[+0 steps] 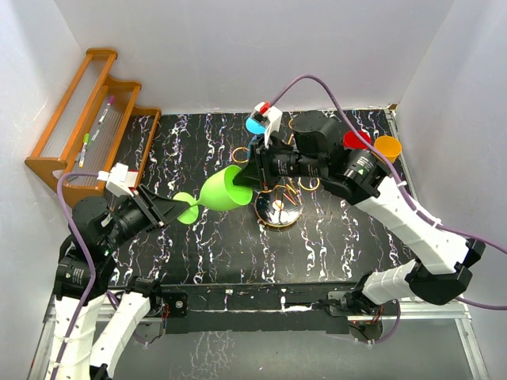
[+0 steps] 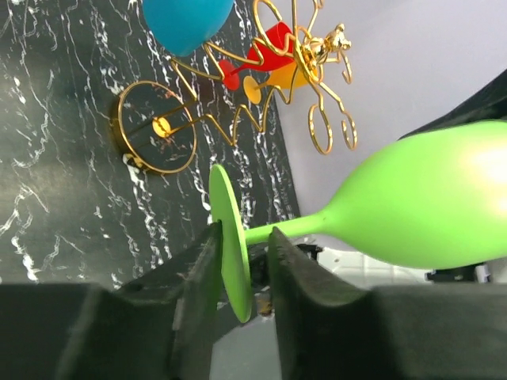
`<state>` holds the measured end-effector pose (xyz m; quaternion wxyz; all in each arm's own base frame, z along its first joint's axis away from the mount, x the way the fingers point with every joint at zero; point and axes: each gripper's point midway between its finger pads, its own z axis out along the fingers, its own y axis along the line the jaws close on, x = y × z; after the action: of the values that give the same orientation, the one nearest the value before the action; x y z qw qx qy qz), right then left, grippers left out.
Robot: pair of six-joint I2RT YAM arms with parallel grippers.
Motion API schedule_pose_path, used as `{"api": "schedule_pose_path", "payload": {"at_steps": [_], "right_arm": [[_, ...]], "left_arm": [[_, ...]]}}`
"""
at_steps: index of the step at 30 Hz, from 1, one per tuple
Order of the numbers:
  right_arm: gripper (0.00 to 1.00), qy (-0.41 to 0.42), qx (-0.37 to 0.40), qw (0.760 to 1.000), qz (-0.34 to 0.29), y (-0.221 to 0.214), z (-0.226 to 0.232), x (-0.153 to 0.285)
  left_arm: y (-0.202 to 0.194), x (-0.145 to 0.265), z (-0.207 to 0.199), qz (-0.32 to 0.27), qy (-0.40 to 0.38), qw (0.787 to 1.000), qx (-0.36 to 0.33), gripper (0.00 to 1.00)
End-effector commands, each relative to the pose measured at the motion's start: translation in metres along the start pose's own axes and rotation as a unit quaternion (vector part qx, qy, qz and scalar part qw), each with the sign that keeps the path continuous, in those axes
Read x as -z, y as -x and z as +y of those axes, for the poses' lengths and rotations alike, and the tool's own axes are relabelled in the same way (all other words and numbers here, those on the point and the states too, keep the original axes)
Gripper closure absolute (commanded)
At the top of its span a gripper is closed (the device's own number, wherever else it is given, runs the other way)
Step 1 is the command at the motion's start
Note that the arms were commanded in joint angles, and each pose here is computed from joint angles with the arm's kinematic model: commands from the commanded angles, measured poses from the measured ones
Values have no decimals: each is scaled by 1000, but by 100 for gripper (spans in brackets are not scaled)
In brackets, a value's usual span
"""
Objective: Take the wine glass off the wine glass rack
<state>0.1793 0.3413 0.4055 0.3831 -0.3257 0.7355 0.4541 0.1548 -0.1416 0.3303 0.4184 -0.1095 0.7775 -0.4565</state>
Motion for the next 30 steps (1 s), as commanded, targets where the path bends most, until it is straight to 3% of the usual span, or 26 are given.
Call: {"api": "schedule_pose_path", "payload": {"at_steps": [1, 6, 10, 13, 17, 20, 22, 27, 30], "right_arm": [[92, -19, 14, 997, -70, 34, 12, 18], [92, -125, 18, 981, -146, 64, -17, 44], [92, -228, 24, 949, -217, 94, -44, 77], [92, -314, 25, 909, -274, 116, -68, 111], [92, -447, 33, 831, -329, 138, -102, 167], [92, -523, 51, 783, -333, 152, -128, 199], [92, -551, 56, 766, -326, 162, -150, 215], [92, -581, 2, 762, -286, 158, -227, 237], [92, -565, -81, 781, -253, 127, -266, 255]], "left_arm": [[9, 3, 7, -16, 38, 999, -7, 62], [11, 9, 30, -40, 94, 995, 1, 40], [13, 13, 37, -56, 108, 993, 1, 36], [14, 14, 38, -66, 104, 992, -7, 36], [12, 11, 42, -67, 100, 993, -15, 37], [8, 6, 47, -57, 99, 993, -18, 38], [5, 2, 51, -49, 101, 993, -20, 38], [4, -6, 59, -42, 108, 993, -28, 38], [7, -9, 66, -42, 123, 991, -39, 38]]}}
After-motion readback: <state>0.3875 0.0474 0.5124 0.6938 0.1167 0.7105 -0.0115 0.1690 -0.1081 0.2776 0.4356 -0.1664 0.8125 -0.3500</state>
